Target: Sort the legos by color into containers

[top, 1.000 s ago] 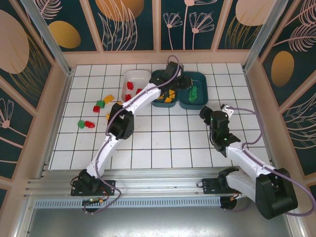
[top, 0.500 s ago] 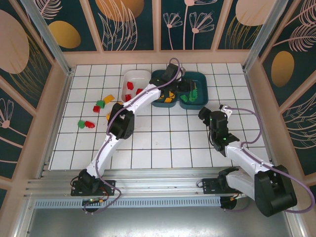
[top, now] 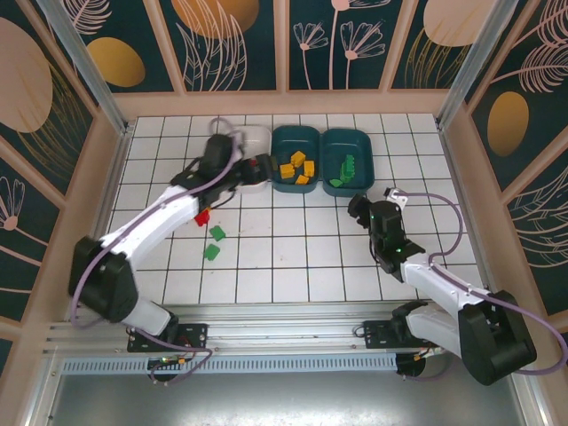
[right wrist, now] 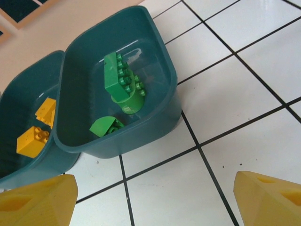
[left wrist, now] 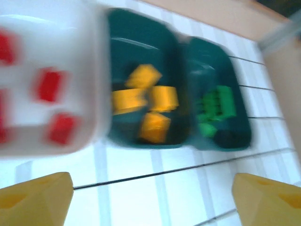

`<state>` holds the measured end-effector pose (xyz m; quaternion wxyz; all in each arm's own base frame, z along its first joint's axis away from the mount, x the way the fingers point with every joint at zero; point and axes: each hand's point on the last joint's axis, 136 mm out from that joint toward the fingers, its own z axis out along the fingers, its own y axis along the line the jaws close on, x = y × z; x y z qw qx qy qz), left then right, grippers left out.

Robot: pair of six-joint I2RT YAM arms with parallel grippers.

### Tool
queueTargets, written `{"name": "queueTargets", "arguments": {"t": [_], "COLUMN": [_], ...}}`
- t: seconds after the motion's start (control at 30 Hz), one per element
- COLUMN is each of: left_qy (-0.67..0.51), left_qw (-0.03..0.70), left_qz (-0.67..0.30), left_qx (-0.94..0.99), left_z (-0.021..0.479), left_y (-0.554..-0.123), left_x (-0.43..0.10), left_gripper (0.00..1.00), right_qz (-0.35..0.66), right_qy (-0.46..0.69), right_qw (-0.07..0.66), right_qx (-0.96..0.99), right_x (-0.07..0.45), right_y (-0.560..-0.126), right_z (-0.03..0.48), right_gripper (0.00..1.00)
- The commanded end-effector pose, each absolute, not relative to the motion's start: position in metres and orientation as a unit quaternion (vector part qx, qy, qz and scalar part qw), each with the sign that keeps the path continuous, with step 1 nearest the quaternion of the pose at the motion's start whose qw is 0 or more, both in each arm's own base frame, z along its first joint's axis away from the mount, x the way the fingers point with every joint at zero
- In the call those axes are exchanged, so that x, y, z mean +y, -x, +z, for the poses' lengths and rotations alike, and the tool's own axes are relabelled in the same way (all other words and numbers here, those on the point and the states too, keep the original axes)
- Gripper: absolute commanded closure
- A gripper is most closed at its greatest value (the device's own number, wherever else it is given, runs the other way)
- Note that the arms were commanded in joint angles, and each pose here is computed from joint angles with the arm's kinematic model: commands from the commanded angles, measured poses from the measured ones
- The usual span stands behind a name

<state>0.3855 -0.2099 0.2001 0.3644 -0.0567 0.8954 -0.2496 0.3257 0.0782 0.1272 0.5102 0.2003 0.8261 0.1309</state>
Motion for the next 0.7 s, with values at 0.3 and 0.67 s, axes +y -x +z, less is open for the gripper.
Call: {"name": "queueTargets", "arguments": {"t": [0.3,0.67], "left_qy": [0.096,0.107], "left_qw": [0.227,0.173], "left_qz": [-0.027,0.003], "left_qx": [0.969,0.979], "left_z": [0.056,0.021], "left_y": [-0.291,-0.265], "left_x": [-0.111,-0.098], "left_gripper": [0.03,0.15], "right_qz": [0.153,0.154], "right_qy": [-0.184,-0.183], "right_qw": [0.511,0.51], "right_qx": [0.826,0.826], "right_x": [0.095,0.095], "right_y": [-0.336,-0.336], "right_z": [0.133,0.134], "right_gripper": [0.13,0.13]}}
